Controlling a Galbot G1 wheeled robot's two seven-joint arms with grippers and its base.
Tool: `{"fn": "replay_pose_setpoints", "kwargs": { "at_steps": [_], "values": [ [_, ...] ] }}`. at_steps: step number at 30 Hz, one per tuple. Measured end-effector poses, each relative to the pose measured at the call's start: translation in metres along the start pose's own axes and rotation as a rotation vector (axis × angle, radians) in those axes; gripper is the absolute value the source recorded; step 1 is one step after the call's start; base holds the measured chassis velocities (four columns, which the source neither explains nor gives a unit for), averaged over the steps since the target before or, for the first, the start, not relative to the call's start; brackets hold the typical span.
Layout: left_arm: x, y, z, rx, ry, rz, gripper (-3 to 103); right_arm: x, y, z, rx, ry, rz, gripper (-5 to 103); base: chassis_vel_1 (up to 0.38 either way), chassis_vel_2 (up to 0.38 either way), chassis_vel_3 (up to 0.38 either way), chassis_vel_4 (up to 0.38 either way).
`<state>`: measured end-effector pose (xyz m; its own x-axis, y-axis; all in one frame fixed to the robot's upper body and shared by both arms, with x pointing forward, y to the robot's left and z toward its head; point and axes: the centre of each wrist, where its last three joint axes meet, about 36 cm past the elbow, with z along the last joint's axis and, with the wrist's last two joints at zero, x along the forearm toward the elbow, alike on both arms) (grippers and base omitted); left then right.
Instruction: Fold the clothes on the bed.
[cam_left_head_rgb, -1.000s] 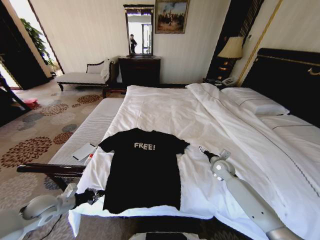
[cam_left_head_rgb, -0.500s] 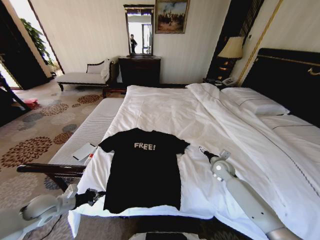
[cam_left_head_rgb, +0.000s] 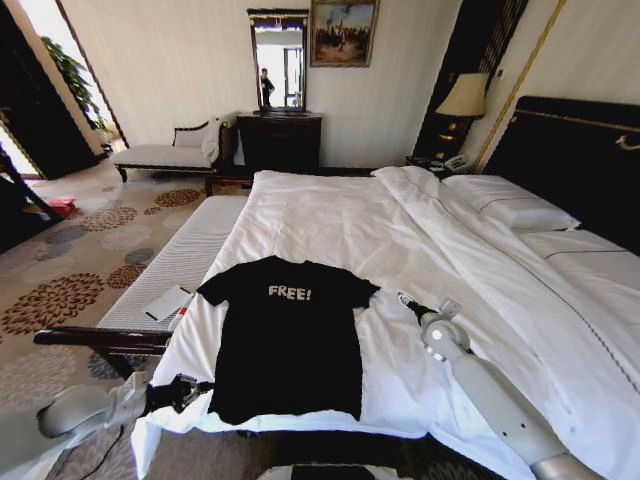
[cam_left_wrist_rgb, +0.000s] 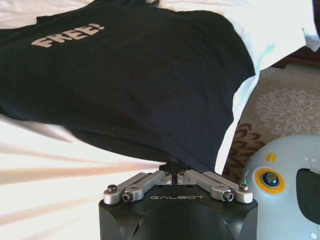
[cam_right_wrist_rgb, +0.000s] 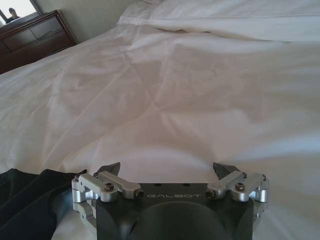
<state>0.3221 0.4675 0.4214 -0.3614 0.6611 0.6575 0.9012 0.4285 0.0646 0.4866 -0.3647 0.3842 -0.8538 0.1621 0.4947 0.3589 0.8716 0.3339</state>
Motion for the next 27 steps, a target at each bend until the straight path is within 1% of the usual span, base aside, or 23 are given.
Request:
{"fn": "replay_pose_setpoints", "kwargs": {
  "at_steps": [4, 8, 9, 11, 12, 13, 14, 15, 17, 19, 21, 23, 26, 27],
  "values": [
    [0.0005, 0.0010, -0.0002, -0.016, -0.011, 0.015, 0, 0.0004, -0.0001, -0.0001, 0.001, 0.000, 0.000, 100, 0.000, 0.000, 0.000, 0.000],
    [0.0022, 0.0036, 0.0015, -0.016, -0.006, 0.005, 0, 0.0011, -0.0001, 0.0002, 0.002, 0.001, -0.001, 100, 0.000, 0.000, 0.000, 0.000],
    [0.0033, 0.0050, 0.0029, -0.015, -0.001, -0.001, -3, 0.0012, -0.0001, 0.0003, 0.002, 0.001, -0.001, 100, 0.000, 0.000, 0.000, 0.000],
    [0.0051, 0.0070, 0.0057, -0.012, 0.008, -0.009, 7, 0.0013, -0.0003, 0.0007, 0.003, 0.002, 0.000, 100, 0.000, 0.000, 0.000, 0.000],
    [0.0051, 0.0070, 0.0057, -0.012, 0.008, -0.009, 7, 0.0013, -0.0003, 0.0007, 0.003, 0.002, 0.000, 100, 0.000, 0.000, 0.000, 0.000],
    [0.0054, 0.0073, 0.0063, -0.010, 0.011, -0.010, 12, 0.0014, -0.0005, 0.0010, 0.004, 0.002, 0.000, 100, 0.000, 0.000, 0.000, 0.000],
    [0.0053, 0.0070, 0.0063, -0.009, 0.011, -0.010, 12, 0.0016, -0.0007, 0.0015, 0.005, 0.003, 0.001, 100, 0.000, 0.000, 0.000, 0.000],
    [0.0049, 0.0064, 0.0057, -0.009, 0.010, -0.008, 23, 0.0019, -0.0011, 0.0019, 0.006, 0.003, 0.002, 100, 0.000, 0.000, 0.000, 0.000],
    [0.0040, 0.0054, 0.0044, -0.009, 0.007, -0.003, 23, 0.0021, -0.0013, 0.0021, 0.006, 0.003, 0.002, 100, 0.000, 0.000, 0.000, 0.000],
    [0.0030, 0.0041, 0.0027, -0.014, 0.005, 0.011, 34, 0.0026, -0.0015, 0.0017, 0.007, 0.002, 0.002, 100, 0.000, 0.000, 0.000, 0.000],
    [0.0033, 0.0048, 0.0019, -0.034, 0.011, 0.029, 24, 0.0032, -0.0010, 0.0008, 0.008, 0.000, 0.001, 100, 0.000, 0.000, 0.000, 0.000],
    [0.0035, 0.0053, 0.0017, -0.044, 0.015, 0.037, 24, 0.0034, -0.0009, 0.0003, 0.008, -0.001, 0.000, 100, 0.000, 0.000, 0.000, 0.000],
    [0.0049, 0.0074, 0.0027, -0.072, 0.027, 0.061, 8, 0.0038, -0.0014, -0.0015, 0.006, -0.005, 0.001, 100, 0.000, 0.000, 0.000, 0.000],
    [0.0058, 0.0087, 0.0037, -0.085, 0.032, 0.067, 8, 0.0040, -0.0021, -0.0015, 0.006, -0.005, 0.002, 100, 0.000, 0.000, 0.000, 0.000]
  ]
}}
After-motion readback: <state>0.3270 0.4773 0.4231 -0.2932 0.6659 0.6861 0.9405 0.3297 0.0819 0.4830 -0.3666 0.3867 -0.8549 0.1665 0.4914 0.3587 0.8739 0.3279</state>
